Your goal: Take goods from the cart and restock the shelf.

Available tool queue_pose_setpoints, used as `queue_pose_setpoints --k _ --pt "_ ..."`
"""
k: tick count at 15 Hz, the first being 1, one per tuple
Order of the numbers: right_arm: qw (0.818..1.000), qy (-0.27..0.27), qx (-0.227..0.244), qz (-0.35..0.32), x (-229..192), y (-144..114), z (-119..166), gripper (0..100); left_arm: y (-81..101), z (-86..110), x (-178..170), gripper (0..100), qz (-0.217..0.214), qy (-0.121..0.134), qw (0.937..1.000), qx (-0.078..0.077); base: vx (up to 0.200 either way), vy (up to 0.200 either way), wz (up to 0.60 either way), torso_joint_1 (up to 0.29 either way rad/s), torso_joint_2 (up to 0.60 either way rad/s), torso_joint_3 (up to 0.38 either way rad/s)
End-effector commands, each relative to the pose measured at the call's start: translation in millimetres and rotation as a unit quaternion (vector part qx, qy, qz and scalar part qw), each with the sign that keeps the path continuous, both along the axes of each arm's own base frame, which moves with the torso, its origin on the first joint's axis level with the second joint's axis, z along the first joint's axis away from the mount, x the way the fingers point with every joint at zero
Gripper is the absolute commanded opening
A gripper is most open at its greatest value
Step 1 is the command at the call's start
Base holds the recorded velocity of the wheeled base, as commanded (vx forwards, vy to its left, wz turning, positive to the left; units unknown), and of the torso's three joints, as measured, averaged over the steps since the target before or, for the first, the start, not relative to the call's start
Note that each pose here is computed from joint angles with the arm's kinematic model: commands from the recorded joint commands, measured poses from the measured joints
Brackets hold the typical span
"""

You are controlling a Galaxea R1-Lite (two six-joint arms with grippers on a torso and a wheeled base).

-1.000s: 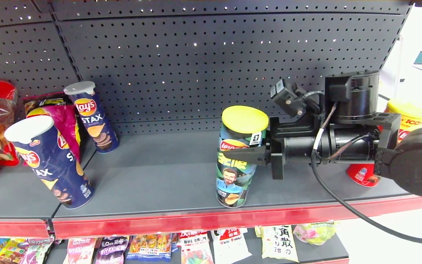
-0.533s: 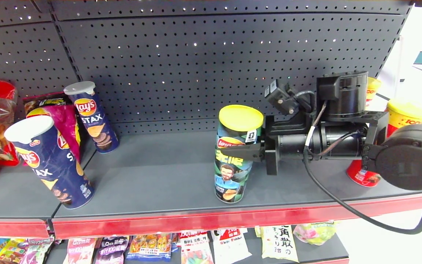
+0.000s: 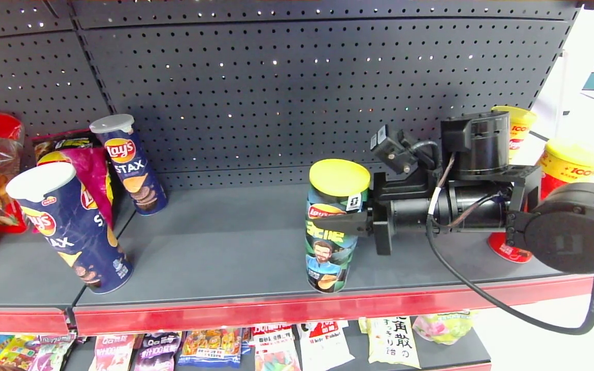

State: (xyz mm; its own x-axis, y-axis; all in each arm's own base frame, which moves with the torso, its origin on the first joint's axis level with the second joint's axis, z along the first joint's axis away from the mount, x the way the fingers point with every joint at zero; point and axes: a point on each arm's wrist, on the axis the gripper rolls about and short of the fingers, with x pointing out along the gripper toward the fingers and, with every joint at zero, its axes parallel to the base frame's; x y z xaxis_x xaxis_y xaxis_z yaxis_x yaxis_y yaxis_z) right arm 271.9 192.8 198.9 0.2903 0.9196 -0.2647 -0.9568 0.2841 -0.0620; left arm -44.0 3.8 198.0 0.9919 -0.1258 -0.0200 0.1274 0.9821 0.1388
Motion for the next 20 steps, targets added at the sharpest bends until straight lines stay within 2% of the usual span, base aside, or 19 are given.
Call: queue_pose_setpoints --k 1,14,15,20 --pt "1.0 -0.001 0.0 0.001 -2.0 -0.7 0.3 0 0.1 0.6 -0.5 0 0.0 -0.002 1.0 0.0 0.0 0.0 0.0 0.0 0.0 0.0" --pt "1.0 0.005 -0.005 0.0 -5.9 -2.8 -3.9 0 0.2 1.5 -1.9 0 0.0 -0.006 1.0 0.0 0.0 0.0 0.0 0.0 0.0 0.0" --pt "1.0 0.005 -0.005 0.001 -5.8 -2.1 -4.0 100 0.2 1.5 -1.9 0 0.0 -0.006 1.0 0.0 0.0 0.0 0.0 0.0 0.0 0.0" --pt "1.0 0.002 -0.004 -0.003 -5.8 -2.2 -1.8 100 0.3 1.8 -2.4 0 0.001 -0.008 1.0 0.0 0.0 0.0 0.0 0.0 0.0 0.0"
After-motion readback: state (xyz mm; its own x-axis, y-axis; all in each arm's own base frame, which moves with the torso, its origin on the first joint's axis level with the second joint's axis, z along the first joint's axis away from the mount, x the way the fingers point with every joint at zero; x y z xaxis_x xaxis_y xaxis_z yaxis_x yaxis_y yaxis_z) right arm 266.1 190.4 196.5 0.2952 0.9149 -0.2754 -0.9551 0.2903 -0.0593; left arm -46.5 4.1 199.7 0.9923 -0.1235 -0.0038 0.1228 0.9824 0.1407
